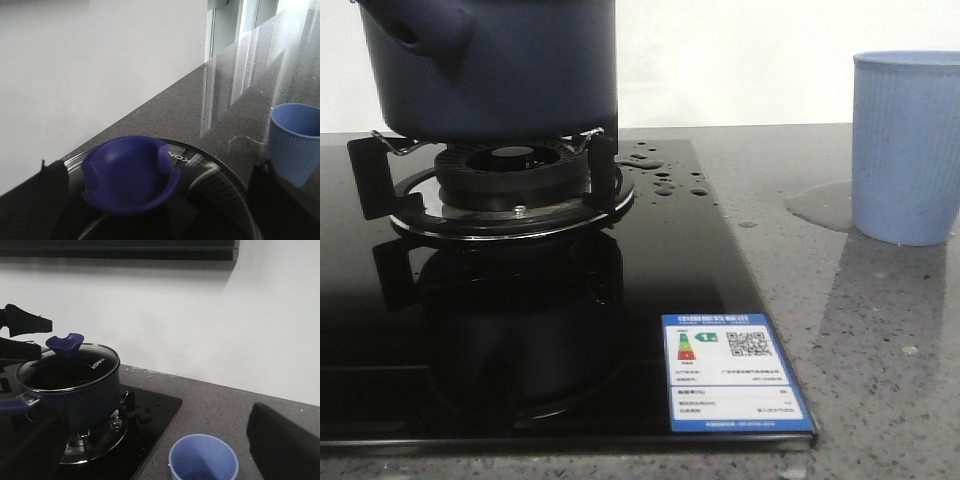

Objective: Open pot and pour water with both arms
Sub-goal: 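Lift the glass lid off the dark blue pot with the left gripper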

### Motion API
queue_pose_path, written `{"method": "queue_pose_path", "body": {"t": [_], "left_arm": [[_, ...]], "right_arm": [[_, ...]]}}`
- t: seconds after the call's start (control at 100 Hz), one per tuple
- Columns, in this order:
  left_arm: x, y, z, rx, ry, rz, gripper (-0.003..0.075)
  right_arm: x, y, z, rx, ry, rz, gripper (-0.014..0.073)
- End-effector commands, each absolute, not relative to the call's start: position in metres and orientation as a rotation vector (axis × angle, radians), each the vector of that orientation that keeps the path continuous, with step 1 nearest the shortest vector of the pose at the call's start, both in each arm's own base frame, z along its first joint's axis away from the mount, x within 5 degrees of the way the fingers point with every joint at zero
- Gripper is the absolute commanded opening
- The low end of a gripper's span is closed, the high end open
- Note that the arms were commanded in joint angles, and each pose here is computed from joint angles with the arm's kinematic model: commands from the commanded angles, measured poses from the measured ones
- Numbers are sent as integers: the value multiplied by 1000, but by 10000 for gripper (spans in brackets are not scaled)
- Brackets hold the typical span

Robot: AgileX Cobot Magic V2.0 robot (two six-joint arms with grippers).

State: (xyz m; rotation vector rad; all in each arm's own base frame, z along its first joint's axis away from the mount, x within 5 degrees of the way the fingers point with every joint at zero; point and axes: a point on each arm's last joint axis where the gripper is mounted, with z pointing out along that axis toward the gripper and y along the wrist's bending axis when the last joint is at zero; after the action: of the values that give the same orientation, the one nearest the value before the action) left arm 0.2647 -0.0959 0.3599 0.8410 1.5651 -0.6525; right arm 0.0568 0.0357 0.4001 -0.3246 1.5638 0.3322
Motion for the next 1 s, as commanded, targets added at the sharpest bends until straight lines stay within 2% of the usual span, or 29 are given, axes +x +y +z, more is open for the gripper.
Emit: {"method": "queue_pose_path", "body": {"t": [0.0, 0.27, 0.36, 0.53, 0.63, 0.72, 0.83, 0.99], "left_arm": [[269, -101, 378, 802, 1476, -725, 673], [286, -109, 370, 852, 1468, -822, 657], [286, -110, 369, 860, 1467, -833, 579], [283, -110, 372, 864, 1444, -860, 354], [278, -109, 380, 864, 1416, -852, 284], [271, -107, 394, 871, 1373, -827, 280], [257, -101, 419, 869, 1300, -771, 280], [230, -90, 454, 832, 1193, -713, 280]], "right_arm": [[58, 33, 415, -280, 1490, 327, 656], [58, 34, 414, -285, 1496, 330, 655], [58, 34, 413, -291, 1503, 333, 655], [58, 35, 412, -297, 1512, 337, 655], [59, 35, 412, -296, 1513, 337, 655], [60, 33, 410, -299, 1513, 303, 655], [65, 28, 403, -320, 1530, 182, 655], [81, 23, 369, -289, 1589, 117, 655]]}}
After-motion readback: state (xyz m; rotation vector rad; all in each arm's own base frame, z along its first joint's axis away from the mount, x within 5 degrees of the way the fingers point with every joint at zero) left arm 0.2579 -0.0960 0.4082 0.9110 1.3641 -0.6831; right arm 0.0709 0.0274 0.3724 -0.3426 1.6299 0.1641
